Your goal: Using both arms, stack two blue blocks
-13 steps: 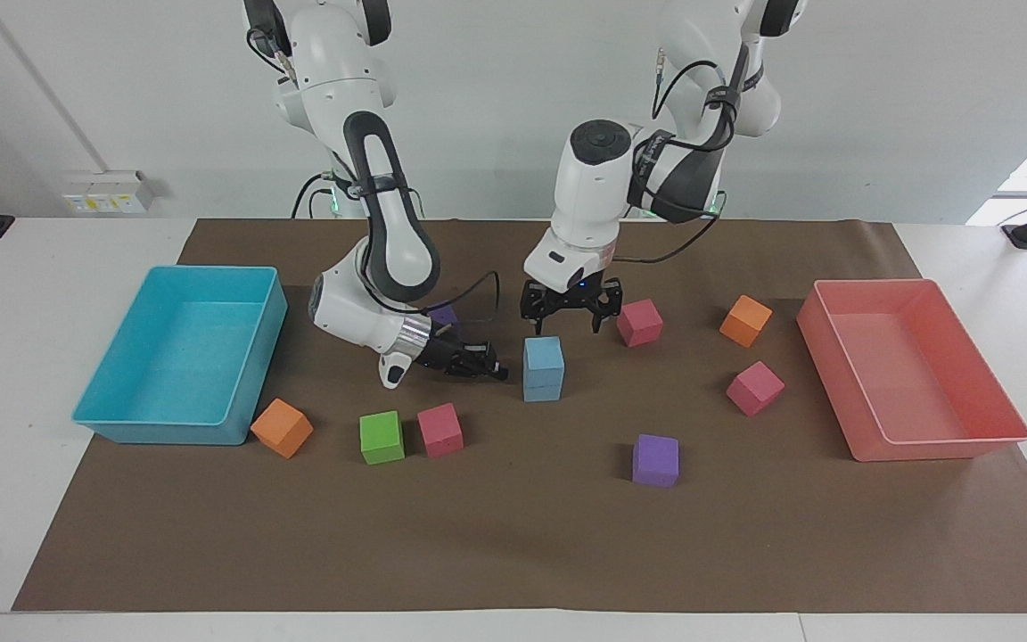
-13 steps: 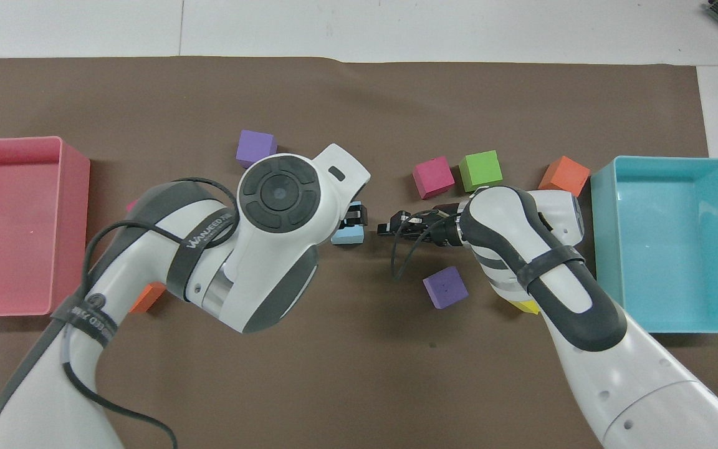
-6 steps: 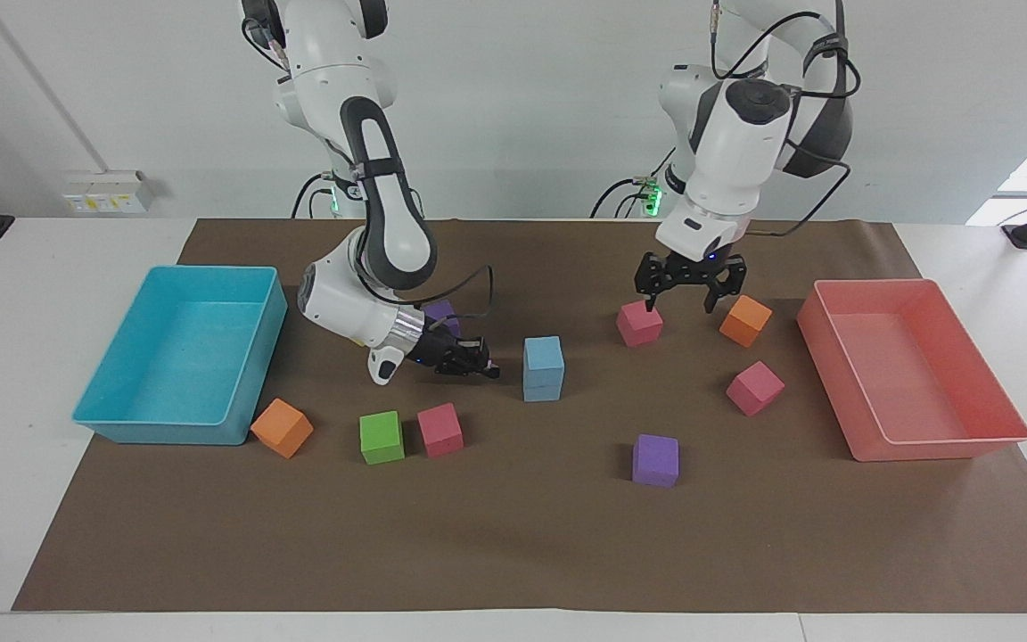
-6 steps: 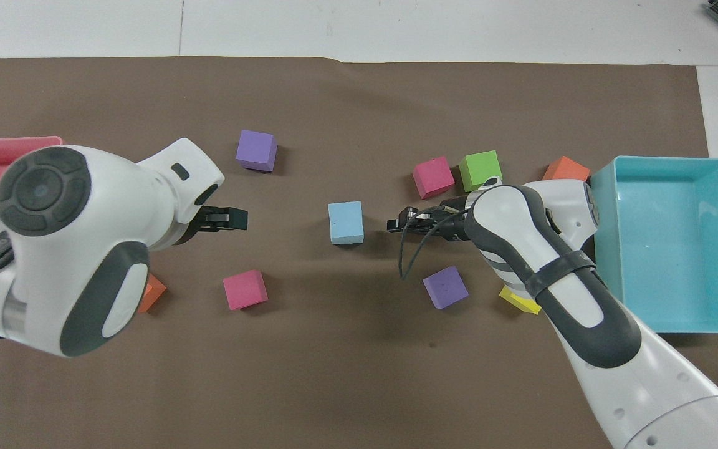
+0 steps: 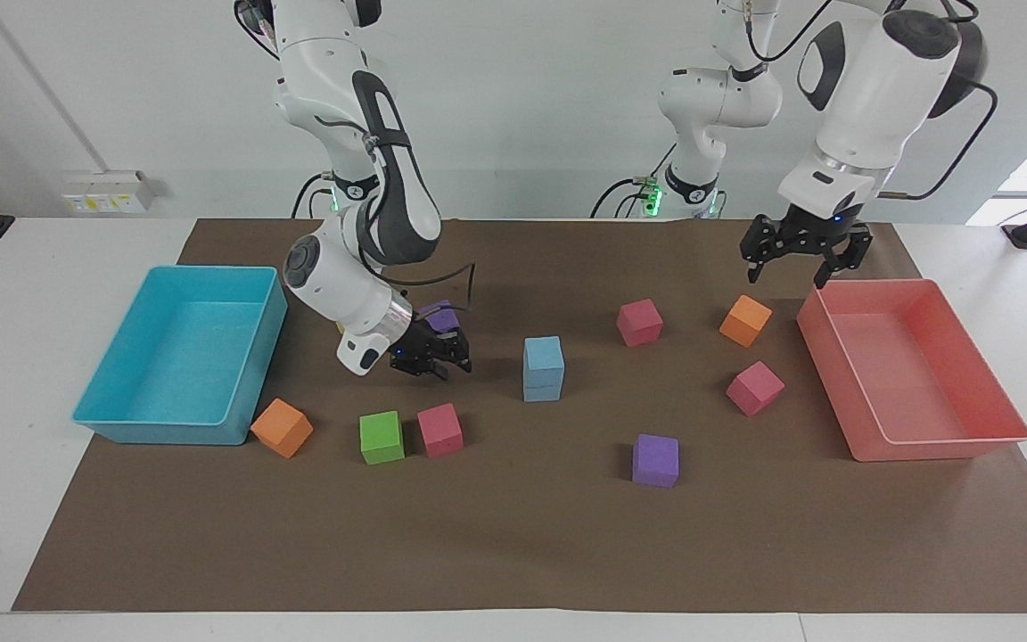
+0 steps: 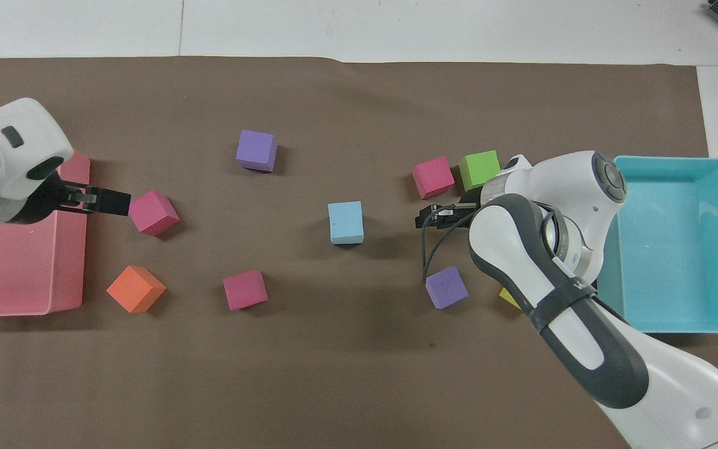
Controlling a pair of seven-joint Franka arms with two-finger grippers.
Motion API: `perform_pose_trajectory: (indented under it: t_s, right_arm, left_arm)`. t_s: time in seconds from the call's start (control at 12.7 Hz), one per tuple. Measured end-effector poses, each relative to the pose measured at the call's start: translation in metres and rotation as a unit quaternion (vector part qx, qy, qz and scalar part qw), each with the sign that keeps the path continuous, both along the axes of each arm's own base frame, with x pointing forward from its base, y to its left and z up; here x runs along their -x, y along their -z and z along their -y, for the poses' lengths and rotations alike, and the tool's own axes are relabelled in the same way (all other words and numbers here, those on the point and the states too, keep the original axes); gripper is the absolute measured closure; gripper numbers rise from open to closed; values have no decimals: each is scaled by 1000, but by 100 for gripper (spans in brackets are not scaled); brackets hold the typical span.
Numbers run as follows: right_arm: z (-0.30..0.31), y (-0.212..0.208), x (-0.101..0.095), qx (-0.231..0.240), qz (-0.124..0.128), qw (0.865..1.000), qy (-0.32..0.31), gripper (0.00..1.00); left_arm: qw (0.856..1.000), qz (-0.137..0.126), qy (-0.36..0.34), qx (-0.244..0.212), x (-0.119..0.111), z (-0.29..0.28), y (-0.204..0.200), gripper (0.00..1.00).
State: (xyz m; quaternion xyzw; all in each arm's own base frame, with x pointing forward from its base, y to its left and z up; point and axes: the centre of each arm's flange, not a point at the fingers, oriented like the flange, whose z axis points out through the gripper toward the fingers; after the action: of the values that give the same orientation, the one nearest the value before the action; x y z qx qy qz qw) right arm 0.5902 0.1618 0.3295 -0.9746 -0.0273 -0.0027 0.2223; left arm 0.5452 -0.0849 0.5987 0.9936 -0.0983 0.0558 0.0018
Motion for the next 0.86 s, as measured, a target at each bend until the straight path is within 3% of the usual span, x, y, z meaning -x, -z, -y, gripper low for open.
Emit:
perform_pose_trajectory:
  t_s: [0.08, 0.16, 0.31, 0.39, 0.63, 0.86]
  right_arm:
    - [12, -8, -2, 22, 10, 1000, -7, 44]
    - [24, -16, -4, 39, 16, 999, -14, 32]
    - [44, -30, -2, 66, 10, 997, -24, 7]
    - [54, -38, 0, 88, 4, 996, -24, 0]
    - [72, -71, 6, 168, -26, 985, -15, 0]
    - [99, -101, 7, 197, -55, 978, 44, 0]
  left_arm:
    - [1000, 0, -1, 0, 0, -6, -15, 0]
    - [1000, -4, -2, 0, -1, -9, -26, 0]
    - [1000, -21, -4, -1, -6, -9, -35, 0]
    - [1000, -27, -4, -2, -11, -9, -37, 0]
    - [999, -37, -6, -3, -16, -9, -42, 0]
    - [999, -40, -11, -3, -15, -15, -45, 0]
